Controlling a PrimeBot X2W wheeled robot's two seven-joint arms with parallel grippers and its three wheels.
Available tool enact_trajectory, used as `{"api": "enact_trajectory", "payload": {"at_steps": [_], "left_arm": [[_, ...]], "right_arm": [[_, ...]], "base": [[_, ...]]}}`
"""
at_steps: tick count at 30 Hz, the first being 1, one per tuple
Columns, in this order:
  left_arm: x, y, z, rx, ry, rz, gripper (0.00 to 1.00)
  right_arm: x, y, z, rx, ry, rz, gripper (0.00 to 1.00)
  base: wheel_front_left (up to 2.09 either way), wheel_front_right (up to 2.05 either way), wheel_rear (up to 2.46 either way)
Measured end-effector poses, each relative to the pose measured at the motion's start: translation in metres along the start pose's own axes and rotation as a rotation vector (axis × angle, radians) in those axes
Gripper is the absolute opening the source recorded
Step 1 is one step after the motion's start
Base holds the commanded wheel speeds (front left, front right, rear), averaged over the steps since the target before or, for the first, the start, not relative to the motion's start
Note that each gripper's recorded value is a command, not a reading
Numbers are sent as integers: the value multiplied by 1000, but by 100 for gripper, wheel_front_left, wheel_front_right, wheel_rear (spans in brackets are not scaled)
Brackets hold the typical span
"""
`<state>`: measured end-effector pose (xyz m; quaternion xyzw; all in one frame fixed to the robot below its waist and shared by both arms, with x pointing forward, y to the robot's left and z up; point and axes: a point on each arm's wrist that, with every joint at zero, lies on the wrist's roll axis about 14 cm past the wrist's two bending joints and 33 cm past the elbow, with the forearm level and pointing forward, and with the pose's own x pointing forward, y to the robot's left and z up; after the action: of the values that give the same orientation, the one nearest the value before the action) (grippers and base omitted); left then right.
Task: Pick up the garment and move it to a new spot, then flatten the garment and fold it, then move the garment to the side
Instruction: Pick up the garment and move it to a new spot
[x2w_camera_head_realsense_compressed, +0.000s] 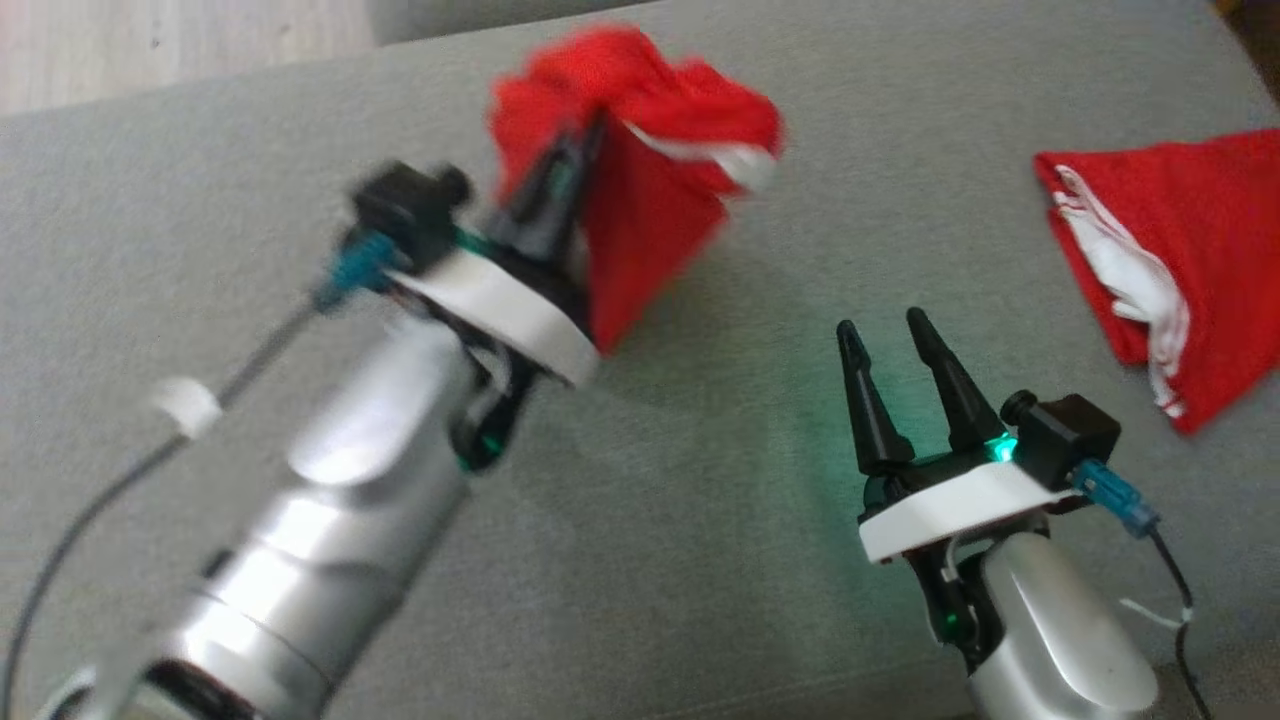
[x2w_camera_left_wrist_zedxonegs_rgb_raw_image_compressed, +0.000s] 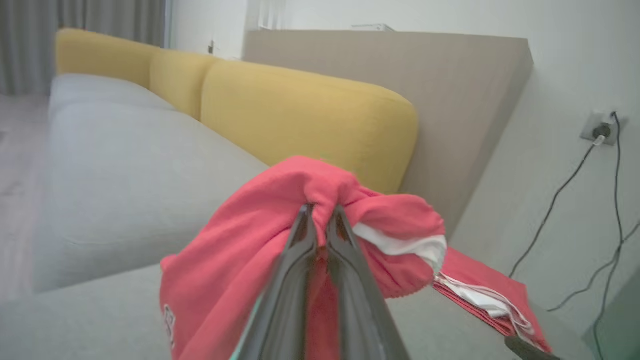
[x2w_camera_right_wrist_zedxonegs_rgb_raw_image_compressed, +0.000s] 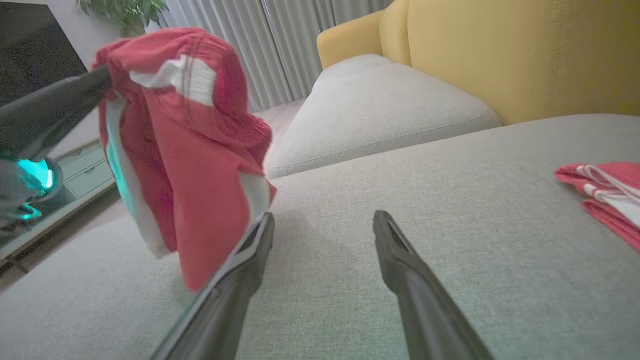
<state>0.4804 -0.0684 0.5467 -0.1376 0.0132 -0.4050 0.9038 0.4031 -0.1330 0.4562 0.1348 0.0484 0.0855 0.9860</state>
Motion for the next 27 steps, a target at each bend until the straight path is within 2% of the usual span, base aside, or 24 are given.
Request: {"api": "enact_trajectory", "payload": {"at_steps": [2, 4, 5, 6, 11, 16, 22, 27], "left_arm": [[0, -19, -18, -23, 40, -31, 0], [-4, -22, -35, -42, 77, -21, 0], [-4, -22, -35, -42, 77, -21, 28], [-8, -19, -43, -40, 97, -6, 100], [-35, 16, -65, -46, 139, 148, 100], [-72, 52, -57, -57, 78, 325, 100], [-154, 89, -69, -85, 58, 568, 100], [-208, 100, -63, -49, 26, 699, 100]], "right_arm": [[-4, -2, 4, 4, -11, -10, 100], [-8, -4, 7, 1, -17, -16, 100], [-8, -4, 7, 1, -17, -16, 100], [-9, -5, 8, 0, -21, -18, 100], [-8, -4, 10, 2, -27, -16, 100], [-5, 4, 10, 7, -28, 6, 100], [-6, 12, 5, 10, -16, 25, 100], [-5, 17, 11, 0, -32, 38, 100]], "base": [[0, 0, 0], [0, 0, 0], [0, 0, 0], [0, 0, 0], [0, 0, 0], [0, 0, 0], [0, 0, 0], [0, 0, 0]]}}
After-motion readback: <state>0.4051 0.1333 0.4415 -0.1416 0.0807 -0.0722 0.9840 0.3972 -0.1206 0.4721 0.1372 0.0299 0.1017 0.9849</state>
